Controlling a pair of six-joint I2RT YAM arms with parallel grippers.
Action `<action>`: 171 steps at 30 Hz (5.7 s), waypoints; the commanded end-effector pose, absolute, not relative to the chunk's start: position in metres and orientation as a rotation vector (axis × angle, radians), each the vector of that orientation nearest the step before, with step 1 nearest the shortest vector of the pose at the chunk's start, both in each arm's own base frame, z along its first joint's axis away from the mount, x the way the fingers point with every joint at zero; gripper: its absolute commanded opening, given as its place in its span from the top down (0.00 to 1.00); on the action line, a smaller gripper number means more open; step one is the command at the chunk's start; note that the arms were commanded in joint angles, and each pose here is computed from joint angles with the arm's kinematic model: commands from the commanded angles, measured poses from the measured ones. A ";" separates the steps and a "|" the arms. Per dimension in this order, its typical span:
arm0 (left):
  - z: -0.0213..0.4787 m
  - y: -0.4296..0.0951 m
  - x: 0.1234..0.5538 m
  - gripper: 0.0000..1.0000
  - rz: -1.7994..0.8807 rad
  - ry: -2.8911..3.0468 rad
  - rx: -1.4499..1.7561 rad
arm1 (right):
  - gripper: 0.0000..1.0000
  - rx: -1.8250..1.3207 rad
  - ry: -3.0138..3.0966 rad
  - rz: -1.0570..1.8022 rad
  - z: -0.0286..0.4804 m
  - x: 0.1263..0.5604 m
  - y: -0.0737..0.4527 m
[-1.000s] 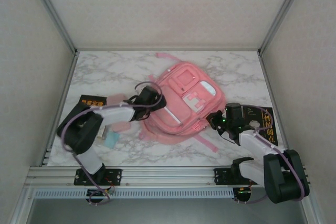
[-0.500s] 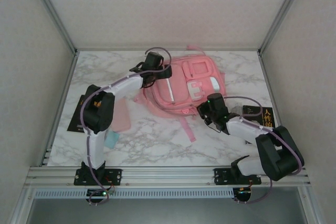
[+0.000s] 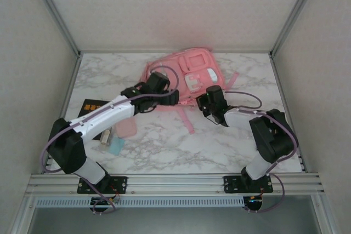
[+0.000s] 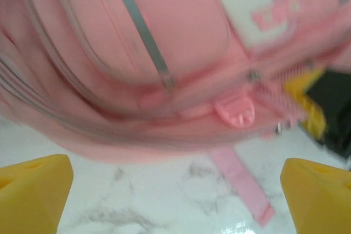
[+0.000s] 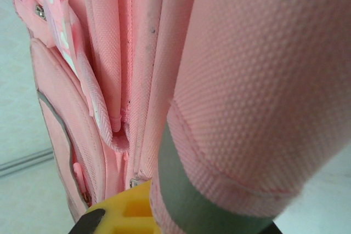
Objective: Pack the student bag
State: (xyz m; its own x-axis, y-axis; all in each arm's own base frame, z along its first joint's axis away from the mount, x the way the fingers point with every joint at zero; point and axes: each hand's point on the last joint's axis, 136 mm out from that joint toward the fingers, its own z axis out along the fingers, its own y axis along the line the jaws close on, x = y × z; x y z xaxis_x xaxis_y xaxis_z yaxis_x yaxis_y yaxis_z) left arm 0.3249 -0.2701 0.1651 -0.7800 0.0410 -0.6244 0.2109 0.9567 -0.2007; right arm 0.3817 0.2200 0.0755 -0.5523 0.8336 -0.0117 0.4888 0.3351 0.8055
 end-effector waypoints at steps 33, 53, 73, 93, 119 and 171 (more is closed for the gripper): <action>0.098 -0.365 0.409 0.58 -0.234 2.088 0.162 | 1.00 1.223 2.153 1.528 0.116 0.381 0.274; 0.074 -0.335 0.361 1.00 -0.488 2.537 0.325 | 1.00 0.865 2.236 1.131 0.110 0.414 0.223; 0.076 -0.253 0.353 1.00 -0.332 2.662 0.348 | 1.00 0.485 2.382 0.852 0.118 0.430 0.163; 0.133 -0.358 0.326 1.00 -0.749 2.587 0.267 | 0.22 0.924 2.409 1.077 0.118 0.458 0.125; 0.127 -0.390 0.277 1.00 -0.775 2.642 0.411 | 0.23 0.994 2.451 1.215 0.096 0.366 0.208; 0.148 -0.425 0.304 1.00 -1.101 2.663 0.278 | 0.28 0.664 2.638 0.934 0.157 0.374 0.132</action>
